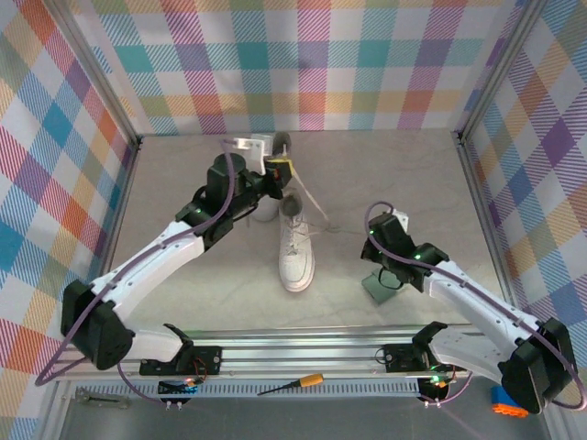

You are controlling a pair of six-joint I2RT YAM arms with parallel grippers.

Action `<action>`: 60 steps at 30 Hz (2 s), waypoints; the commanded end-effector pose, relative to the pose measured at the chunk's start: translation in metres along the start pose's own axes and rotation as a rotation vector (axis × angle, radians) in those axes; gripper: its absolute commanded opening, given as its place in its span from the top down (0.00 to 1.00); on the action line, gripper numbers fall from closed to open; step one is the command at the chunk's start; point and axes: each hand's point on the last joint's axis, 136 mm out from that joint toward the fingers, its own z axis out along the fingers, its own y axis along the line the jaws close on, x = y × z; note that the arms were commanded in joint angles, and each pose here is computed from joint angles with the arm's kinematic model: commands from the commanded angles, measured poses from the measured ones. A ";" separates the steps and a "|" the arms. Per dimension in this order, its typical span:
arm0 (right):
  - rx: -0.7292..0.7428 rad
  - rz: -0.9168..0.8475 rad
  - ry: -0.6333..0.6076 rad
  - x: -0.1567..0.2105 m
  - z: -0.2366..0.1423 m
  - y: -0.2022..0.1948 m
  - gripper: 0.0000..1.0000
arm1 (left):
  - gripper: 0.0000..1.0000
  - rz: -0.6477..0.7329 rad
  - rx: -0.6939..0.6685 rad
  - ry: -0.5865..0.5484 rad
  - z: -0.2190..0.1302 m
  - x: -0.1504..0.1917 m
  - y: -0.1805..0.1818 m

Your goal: Tie the shoes

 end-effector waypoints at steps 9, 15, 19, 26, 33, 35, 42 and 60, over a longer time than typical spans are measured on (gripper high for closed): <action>-0.013 0.000 0.024 -0.019 0.009 -0.022 1.00 | 1.00 -0.026 -0.650 -0.156 -0.129 -0.025 0.136; -0.031 0.039 0.017 -0.035 0.021 -0.024 1.00 | 1.00 -0.100 -0.931 -0.274 -0.212 -0.032 0.182; -0.021 0.050 0.014 -0.047 0.030 -0.027 1.00 | 1.00 -0.103 -1.054 -0.317 -0.244 -0.038 0.198; 0.061 0.086 0.047 -0.057 0.056 -0.052 1.00 | 1.00 -0.174 -1.220 -0.284 -0.262 -0.013 0.241; 0.158 0.199 0.023 -0.062 0.061 -0.104 1.00 | 1.00 -0.265 -1.242 -0.270 -0.265 0.001 0.273; 0.161 0.248 -0.012 -0.069 0.056 -0.117 1.00 | 1.00 -0.283 -1.212 -0.280 -0.261 -0.002 0.279; 0.206 0.333 -0.085 -0.084 0.040 -0.151 1.00 | 1.00 -0.285 -1.178 -0.285 -0.250 -0.012 0.289; -0.055 0.263 -0.040 -0.083 0.056 -0.112 1.00 | 1.00 -0.367 -0.972 -0.180 -0.199 0.012 0.309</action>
